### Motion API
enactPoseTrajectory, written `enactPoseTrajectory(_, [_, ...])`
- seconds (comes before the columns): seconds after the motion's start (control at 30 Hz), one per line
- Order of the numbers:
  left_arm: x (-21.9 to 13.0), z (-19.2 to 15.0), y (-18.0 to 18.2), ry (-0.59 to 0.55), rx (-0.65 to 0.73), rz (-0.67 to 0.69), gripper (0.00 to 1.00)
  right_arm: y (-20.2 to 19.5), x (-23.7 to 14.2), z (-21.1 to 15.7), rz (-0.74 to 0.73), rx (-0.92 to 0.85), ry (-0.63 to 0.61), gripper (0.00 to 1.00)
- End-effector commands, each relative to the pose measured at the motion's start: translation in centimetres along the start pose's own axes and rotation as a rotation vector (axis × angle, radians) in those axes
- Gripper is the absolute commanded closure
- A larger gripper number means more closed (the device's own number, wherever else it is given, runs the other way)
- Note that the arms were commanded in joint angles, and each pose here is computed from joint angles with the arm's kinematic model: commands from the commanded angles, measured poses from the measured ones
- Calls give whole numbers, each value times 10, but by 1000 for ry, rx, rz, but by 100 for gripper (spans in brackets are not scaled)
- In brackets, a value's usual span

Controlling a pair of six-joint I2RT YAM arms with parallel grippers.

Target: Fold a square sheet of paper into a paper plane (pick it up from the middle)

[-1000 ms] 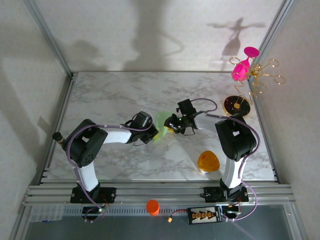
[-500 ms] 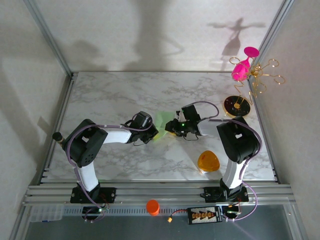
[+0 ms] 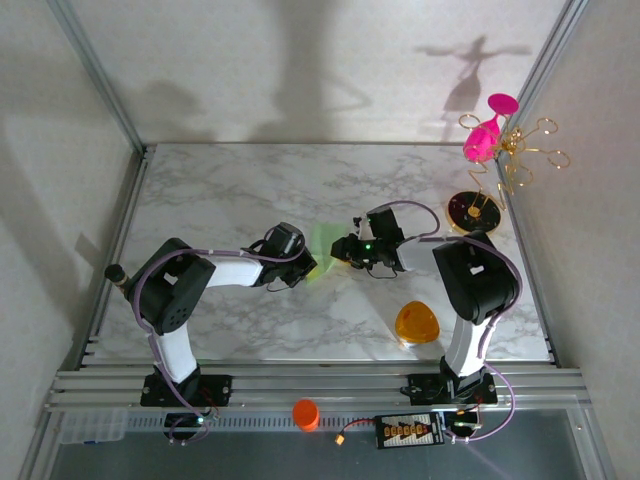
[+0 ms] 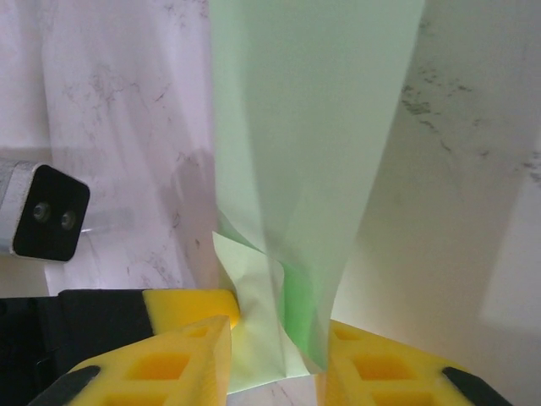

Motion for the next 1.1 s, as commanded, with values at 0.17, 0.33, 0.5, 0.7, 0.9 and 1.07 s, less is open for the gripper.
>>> enactPoseTrajectory(0.17, [0,-5,22,36,-6,110,96,-7,9,3,-12,-14,49,70])
enactPoseTrajectory(0.33, [-1,-4,17,34,6,99,95,-8,10,5,-13,-8,45,75])
enactPoseTrajectory(0.5, [-11,2,1,10,36,46,93,-4,6,7,-1,-6,28,85])
enactPoseTrajectory(0.7, [-39,19,-31,-84,132,-44,85,14,-10,13,25,-12,-38,93])
enactPoseTrajectory(0.9, [-57,30,-49,-173,329,-55,74,26,-24,19,-1,32,-117,99])
enactPoseTrajectory(1.07, [-65,31,-65,-241,574,-77,58,28,-31,24,-49,125,-178,100])
Point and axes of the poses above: each hand's point on the last joint's axis, 136 mm out from that joint toward the fingers, its own x axis out along the fingers, its own y axis along the line the jaws close on, z = x × y, the point moved 9 cm from there along -x, back along the fingers, and after that the axes turned 10 degrees about x, right-handed, at the moved point
